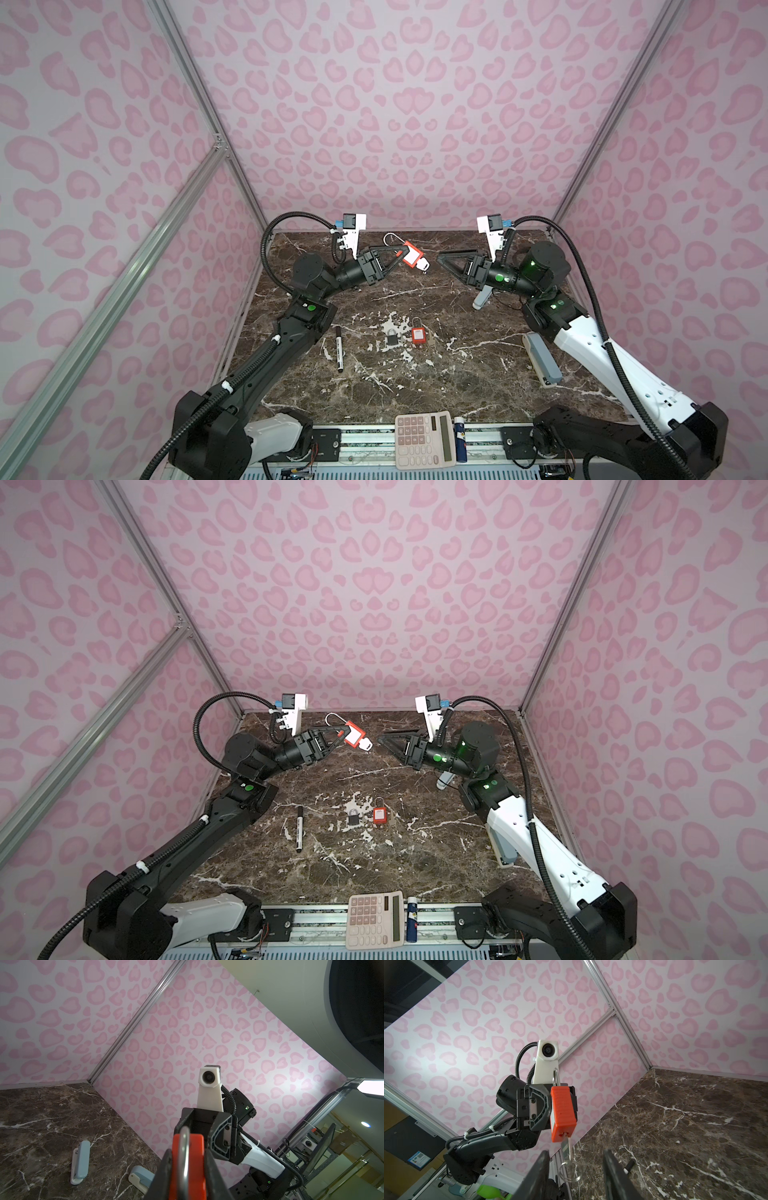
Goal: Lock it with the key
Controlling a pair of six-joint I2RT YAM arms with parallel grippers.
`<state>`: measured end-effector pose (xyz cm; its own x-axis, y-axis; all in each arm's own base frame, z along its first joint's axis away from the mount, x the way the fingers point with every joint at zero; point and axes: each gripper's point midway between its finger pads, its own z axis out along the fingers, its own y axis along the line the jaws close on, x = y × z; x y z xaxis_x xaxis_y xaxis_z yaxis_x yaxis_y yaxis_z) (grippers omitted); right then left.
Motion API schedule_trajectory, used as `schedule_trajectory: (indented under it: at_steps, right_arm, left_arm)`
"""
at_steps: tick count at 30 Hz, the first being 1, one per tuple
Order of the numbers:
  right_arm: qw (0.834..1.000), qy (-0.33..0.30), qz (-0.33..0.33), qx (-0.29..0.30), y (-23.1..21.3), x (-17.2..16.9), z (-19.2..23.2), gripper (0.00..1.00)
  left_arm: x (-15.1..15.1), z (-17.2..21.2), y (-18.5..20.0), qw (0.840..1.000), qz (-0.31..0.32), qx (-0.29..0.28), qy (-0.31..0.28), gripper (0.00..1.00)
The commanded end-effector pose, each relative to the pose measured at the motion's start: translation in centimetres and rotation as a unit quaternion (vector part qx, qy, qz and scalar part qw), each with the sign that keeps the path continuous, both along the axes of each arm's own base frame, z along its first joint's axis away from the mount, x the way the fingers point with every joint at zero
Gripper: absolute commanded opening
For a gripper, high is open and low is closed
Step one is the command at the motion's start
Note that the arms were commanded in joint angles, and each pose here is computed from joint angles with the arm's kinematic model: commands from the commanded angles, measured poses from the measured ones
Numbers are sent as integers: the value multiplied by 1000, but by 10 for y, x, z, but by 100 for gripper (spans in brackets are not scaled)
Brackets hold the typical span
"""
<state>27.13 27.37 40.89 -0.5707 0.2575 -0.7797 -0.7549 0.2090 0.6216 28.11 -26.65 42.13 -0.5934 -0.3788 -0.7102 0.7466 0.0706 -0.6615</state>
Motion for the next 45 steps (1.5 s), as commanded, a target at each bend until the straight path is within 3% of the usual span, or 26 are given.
schedule_trajectory:
  at_steps: [1,13,32,45]
  right_arm:
    - [999,-14,27,13,10,-7,10,40]
    - [998,0,65,6,28,-19,3,35]
    - [998,16,68,-7,34,-15,-5,6]
    - [998,25,48,-23,29,-13,-12,0]
  left_arm:
    - [-7,12,3,1000,-1,-12,-26,4]
    - [-7,12,3,1000,-1,-12,-27,4]
    - [-3,10,2,1000,2,-9,-20,4]
    - [14,1,13,999,33,-16,10,4]
